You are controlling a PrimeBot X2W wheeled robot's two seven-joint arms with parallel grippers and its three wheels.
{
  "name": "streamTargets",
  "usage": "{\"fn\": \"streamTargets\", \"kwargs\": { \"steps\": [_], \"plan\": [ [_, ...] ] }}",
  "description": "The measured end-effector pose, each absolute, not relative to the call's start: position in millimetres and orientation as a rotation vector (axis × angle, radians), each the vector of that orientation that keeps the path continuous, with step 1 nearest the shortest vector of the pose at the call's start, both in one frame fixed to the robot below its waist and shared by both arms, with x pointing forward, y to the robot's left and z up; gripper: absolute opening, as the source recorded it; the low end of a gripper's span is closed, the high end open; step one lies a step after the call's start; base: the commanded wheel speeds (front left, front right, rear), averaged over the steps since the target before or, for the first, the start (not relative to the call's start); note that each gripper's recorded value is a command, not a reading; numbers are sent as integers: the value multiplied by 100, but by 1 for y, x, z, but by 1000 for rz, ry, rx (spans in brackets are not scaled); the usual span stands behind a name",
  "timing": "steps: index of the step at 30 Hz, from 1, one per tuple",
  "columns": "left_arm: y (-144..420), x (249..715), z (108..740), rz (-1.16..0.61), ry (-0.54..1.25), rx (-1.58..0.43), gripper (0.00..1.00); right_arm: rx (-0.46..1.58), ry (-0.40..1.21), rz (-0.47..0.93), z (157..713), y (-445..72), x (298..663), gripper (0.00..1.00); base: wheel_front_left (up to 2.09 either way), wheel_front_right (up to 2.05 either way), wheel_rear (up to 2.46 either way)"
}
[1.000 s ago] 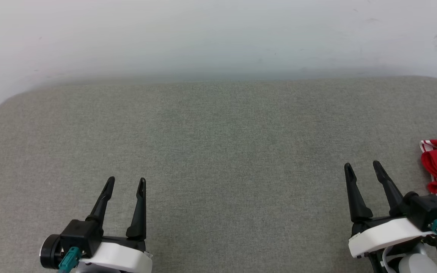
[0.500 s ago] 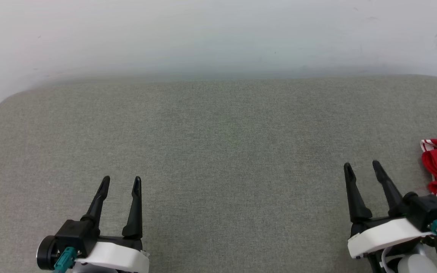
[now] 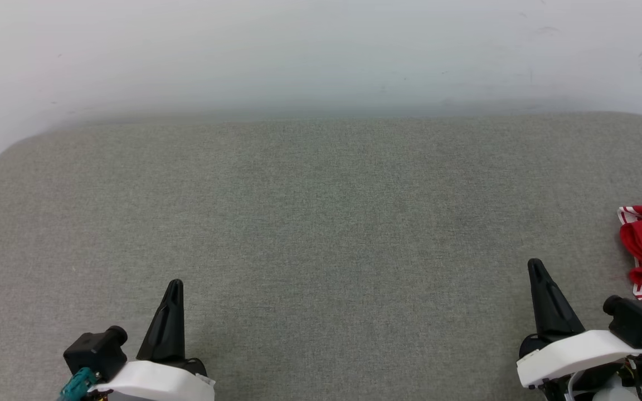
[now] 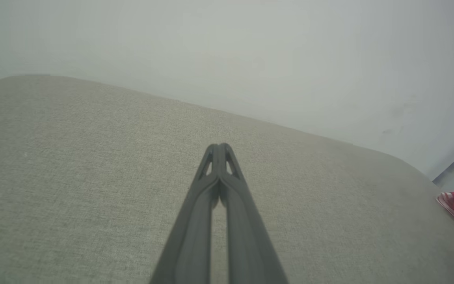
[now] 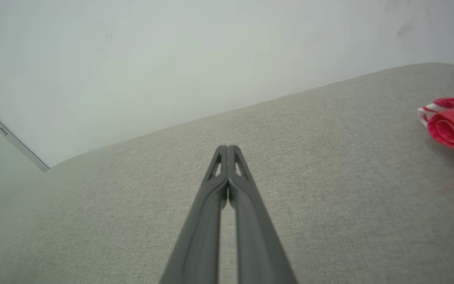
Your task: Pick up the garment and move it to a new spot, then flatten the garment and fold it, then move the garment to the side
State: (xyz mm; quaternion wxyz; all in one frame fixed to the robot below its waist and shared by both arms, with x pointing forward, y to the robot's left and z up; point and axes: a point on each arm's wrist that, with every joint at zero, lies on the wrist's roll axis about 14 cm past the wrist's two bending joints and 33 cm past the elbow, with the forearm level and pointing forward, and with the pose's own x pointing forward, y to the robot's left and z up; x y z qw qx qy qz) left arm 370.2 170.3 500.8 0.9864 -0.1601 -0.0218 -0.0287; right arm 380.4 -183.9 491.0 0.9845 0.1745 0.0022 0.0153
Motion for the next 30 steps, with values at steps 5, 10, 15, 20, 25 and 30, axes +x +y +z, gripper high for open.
{"fn": "streamTargets", "kwargs": {
  "steps": [5,10,15,20,25,30],
  "plan": [
    [174,373,500,-40,-32,-407,0,434,13,12,490,-187,380,0,0,0,0],
    [177,373,496,-22,-14,-492,0,517,21,-4,488,-190,380,0,0,0,0],
    [180,374,495,-8,-5,-570,0,594,30,-17,487,-192,380,0,0,0,0],
    [183,376,496,4,0,-643,0,666,34,-29,486,-194,380,0,0,0,0],
    [185,377,493,17,13,-715,0,734,39,-39,486,-196,380,0,0,0,0],
    [187,378,492,26,19,-782,0,799,41,-44,486,-197,381,0,0,0,0]
  ]
}}
